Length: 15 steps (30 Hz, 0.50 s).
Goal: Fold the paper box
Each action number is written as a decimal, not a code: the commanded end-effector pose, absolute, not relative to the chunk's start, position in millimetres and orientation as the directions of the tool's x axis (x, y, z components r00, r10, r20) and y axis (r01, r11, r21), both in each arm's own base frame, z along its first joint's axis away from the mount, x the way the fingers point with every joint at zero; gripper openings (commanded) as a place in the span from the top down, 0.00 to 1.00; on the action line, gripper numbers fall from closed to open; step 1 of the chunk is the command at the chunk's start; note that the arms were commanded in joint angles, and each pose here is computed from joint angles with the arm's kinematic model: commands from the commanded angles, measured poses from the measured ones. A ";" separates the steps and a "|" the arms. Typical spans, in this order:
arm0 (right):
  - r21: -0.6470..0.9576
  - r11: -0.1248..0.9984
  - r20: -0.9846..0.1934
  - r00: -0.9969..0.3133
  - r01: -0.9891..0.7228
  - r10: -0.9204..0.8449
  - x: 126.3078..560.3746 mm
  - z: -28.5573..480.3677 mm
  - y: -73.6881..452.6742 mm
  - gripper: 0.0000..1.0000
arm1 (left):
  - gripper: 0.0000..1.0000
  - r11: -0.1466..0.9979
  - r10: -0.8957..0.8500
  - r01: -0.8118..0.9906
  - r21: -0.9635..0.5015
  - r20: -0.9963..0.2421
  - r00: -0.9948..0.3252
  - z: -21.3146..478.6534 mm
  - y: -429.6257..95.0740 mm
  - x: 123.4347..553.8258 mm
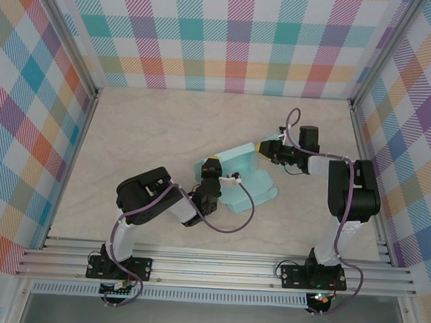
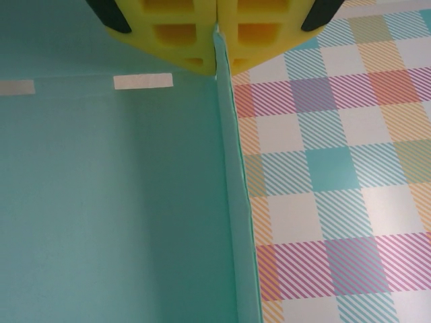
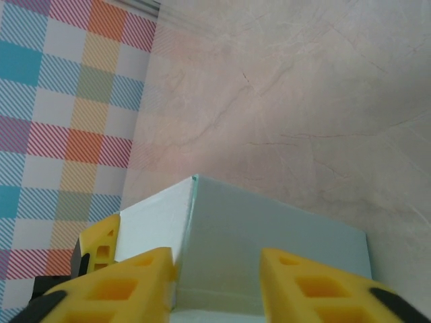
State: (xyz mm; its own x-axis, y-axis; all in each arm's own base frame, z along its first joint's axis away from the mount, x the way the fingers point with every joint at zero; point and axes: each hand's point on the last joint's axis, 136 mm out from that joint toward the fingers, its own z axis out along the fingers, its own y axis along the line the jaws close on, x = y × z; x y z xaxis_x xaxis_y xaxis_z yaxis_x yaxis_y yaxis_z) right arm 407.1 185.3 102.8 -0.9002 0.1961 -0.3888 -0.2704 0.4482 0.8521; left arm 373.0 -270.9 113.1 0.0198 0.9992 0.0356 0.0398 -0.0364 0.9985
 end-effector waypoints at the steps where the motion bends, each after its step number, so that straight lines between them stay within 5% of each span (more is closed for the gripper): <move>1: 0.850 0.446 -0.387 -0.906 -0.280 0.170 392.4 97.0 189.0 0.57 | 1.00 -0.035 0.999 0.032 0.999 0.035 0.008 112.9 -270.1 377.7; 15: 0.850 0.364 -0.461 -0.872 -0.380 0.165 387.5 133.0 192.8 0.43 | 1.00 -0.039 0.999 0.034 0.999 0.039 0.005 111.4 -270.0 378.0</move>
